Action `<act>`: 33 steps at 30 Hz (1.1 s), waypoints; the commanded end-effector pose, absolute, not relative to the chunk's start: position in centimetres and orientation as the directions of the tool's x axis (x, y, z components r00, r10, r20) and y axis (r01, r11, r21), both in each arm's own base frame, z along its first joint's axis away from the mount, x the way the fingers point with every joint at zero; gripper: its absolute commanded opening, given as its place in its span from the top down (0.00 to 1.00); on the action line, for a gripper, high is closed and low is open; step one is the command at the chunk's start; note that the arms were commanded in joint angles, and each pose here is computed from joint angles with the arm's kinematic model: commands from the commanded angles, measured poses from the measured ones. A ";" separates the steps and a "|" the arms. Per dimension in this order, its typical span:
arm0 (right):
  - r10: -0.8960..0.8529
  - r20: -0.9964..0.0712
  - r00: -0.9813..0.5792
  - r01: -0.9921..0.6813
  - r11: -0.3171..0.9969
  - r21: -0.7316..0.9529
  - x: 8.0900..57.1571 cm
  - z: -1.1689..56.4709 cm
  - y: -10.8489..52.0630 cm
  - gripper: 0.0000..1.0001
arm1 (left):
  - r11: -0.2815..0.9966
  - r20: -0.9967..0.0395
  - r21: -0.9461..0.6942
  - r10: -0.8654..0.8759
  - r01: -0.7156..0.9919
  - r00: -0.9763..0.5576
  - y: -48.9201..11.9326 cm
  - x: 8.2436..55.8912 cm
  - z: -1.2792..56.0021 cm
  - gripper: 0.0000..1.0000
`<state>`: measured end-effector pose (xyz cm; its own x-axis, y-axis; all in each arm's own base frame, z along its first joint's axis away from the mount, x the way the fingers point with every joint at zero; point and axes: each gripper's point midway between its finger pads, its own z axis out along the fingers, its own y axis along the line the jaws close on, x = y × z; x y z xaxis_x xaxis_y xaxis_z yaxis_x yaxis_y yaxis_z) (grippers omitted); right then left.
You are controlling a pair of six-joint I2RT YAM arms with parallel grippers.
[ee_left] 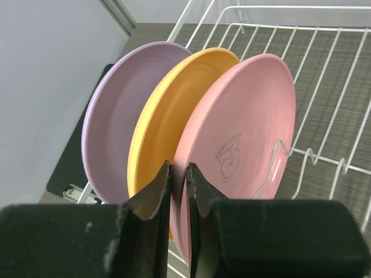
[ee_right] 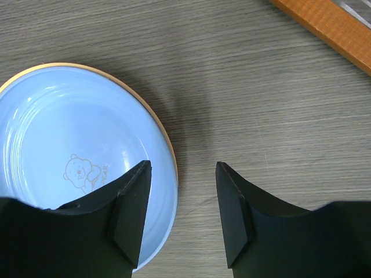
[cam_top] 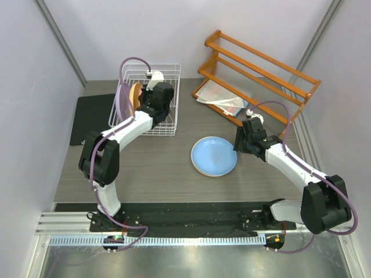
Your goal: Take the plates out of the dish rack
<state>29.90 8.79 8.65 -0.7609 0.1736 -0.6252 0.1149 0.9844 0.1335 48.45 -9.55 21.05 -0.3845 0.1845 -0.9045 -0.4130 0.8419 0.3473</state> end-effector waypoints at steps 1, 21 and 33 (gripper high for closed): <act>0.176 -0.673 -0.718 0.090 0.983 0.162 31.0 10.5 9.3 0.46 | 0.763 -0.948 0.297 0.165 -0.575 -0.272 -7.5 47.3 25.4 1.00; 0.200 -0.690 -0.696 0.090 0.977 0.193 30.7 11.5 9.3 0.46 | 0.708 -0.936 0.350 0.292 -0.613 -0.196 -11.1 43.4 32.1 1.00; 0.233 -0.756 -0.612 0.014 0.959 0.284 31.2 15.8 10.7 0.42 | 0.949 -0.981 0.127 0.076 -0.289 -0.181 -14.2 39.1 34.7 1.00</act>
